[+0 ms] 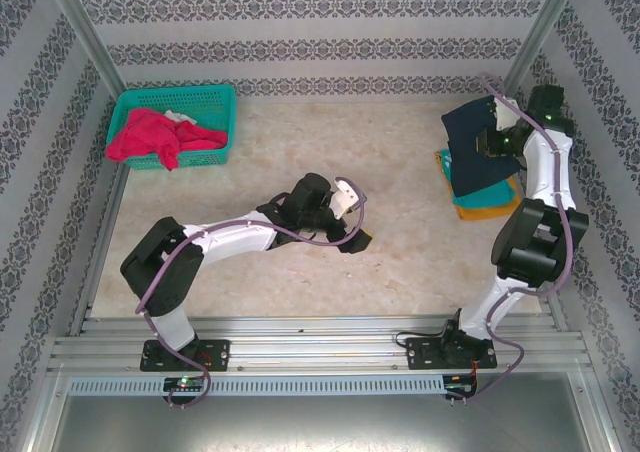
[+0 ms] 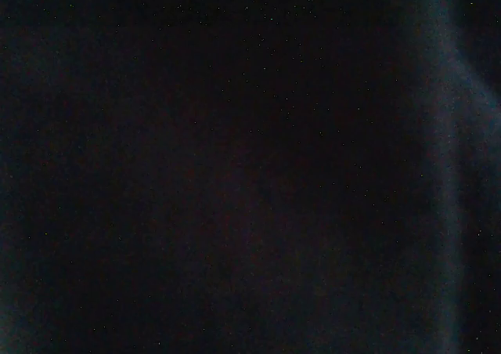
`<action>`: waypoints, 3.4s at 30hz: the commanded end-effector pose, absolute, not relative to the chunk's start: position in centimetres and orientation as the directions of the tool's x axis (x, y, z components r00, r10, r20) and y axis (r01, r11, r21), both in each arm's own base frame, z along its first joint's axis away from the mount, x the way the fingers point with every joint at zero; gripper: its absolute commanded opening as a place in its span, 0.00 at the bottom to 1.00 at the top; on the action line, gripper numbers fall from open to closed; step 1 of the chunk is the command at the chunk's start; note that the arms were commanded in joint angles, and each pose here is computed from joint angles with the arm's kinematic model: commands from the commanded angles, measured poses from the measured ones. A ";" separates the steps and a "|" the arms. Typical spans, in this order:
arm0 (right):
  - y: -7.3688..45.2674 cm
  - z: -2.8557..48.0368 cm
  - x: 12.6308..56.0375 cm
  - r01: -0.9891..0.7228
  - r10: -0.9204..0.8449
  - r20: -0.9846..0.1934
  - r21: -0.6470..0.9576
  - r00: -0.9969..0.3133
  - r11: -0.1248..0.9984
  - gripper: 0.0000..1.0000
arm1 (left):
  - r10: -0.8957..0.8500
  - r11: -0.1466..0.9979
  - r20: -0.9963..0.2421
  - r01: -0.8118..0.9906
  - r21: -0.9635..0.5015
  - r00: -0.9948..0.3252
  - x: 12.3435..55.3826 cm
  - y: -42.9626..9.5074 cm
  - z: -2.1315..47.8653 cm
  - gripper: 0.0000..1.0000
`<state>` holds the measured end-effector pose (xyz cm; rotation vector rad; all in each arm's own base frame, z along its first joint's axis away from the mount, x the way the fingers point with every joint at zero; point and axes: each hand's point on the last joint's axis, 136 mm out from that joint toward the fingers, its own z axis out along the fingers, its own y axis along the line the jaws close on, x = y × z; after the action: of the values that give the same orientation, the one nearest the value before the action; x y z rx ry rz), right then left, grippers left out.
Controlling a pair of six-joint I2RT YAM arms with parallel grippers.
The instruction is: Fold and stack the t-shirts
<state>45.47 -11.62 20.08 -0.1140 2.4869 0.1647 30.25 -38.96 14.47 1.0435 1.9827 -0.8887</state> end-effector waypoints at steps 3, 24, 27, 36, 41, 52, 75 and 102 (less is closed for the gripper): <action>-11.6 19.6 45.7 -0.141 -0.048 -0.592 0.111 -0.805 0.984 0.00 | 0.360 0.389 -0.862 0.897 -0.208 -0.356 30.4 -40.3 15.8 1.00; -12.6 16.9 45.7 -0.140 -0.080 -0.532 0.073 -0.843 0.987 0.00 | 0.347 0.381 -0.863 0.896 -0.229 -0.368 30.7 -41.0 16.0 1.00; -10.7 19.0 45.6 -0.200 -0.082 -0.589 0.137 -0.804 0.970 0.00 | 0.341 0.384 -0.863 0.893 -0.234 -0.373 30.9 -41.1 15.9 1.00; -8.1 20.0 44.8 -0.296 -0.106 -0.631 0.203 -0.769 0.933 0.00 | 0.320 0.382 -0.865 0.888 -0.255 -0.386 30.9 -41.3 15.9 1.00; -9.0 17.8 44.9 -0.264 -0.118 -0.575 0.177 -0.810 0.948 0.00 | 0.332 0.380 -0.862 0.890 -0.250 -0.384 30.6 -41.1 15.8 1.00; -12.1 14.3 45.4 -0.184 -0.136 -0.467 0.060 -0.874 0.981 0.00 | 0.340 0.383 -0.859 0.891 -0.246 -0.383 30.6 -41.0 15.6 1.00; -16.8 13.4 46.0 -0.017 -0.069 -0.434 -0.122 -0.898 0.992 0.89 | 0.331 0.389 -0.856 0.884 -0.260 -0.398 31.0 -41.4 15.6 1.00; -13.0 11.5 44.4 0.429 0.491 -0.402 0.239 -0.773 0.871 0.96 | 0.231 0.458 -0.886 0.849 -0.265 -0.402 32.6 -40.4 16.7 1.00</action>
<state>44.09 -13.22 13.13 0.5067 2.5883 0.0750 32.17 -40.80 14.83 0.9548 1.9392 -0.9482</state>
